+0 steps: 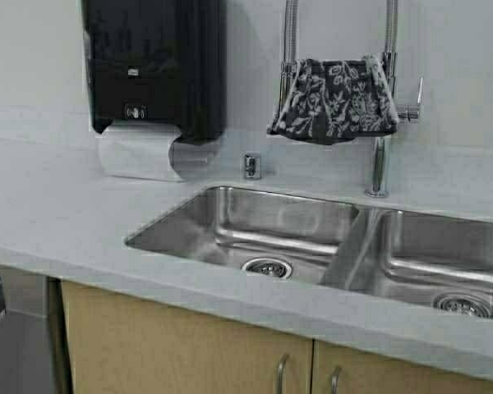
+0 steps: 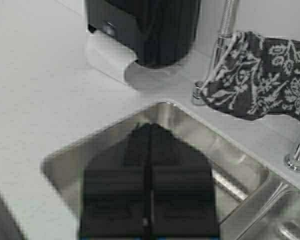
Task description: Get the cloth and wipe up the spill under the wine glass
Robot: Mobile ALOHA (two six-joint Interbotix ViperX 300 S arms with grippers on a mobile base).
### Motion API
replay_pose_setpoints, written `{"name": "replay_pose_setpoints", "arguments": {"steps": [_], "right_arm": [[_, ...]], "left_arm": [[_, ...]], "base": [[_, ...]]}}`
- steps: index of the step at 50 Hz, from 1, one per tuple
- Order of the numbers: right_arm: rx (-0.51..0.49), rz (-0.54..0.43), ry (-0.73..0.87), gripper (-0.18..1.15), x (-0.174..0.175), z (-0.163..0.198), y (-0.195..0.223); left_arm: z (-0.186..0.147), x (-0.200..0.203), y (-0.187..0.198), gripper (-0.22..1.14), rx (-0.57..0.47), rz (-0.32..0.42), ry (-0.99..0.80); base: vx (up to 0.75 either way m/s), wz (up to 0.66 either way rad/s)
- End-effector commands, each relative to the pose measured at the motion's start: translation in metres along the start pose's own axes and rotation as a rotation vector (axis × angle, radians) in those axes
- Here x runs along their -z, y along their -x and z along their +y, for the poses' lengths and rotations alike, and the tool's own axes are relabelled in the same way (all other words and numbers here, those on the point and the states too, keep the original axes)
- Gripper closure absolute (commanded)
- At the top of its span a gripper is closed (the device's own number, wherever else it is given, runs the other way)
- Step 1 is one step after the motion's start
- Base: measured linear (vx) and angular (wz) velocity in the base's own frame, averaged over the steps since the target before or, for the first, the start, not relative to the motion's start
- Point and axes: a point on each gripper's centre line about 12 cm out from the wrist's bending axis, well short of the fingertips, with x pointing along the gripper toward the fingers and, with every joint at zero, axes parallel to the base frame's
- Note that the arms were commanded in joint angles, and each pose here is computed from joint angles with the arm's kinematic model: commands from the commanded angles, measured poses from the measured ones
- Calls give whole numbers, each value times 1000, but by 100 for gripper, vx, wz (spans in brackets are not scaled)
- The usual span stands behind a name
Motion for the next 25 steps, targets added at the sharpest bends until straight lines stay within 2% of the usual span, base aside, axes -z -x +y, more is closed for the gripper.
{"name": "replay_pose_setpoints", "arguments": {"steps": [1,13,19,25], "right_arm": [[-8,-26,-5,91,-3,0,-17],[-22,9,-19,85,26,1,-44],[-16,36,-39,74,40,1,-55],[56,62,-121,58,55,-13,-63]], "left_arm": [[0,-2,8,89,-1,1,-3],[0,-5,12,89,0,-15,0],[0,-6,12,89,0,-22,6],[-1,-9,12,89,2,-34,6]], "base": [[24,0],[20,2],[18,14],[17,16]]}}
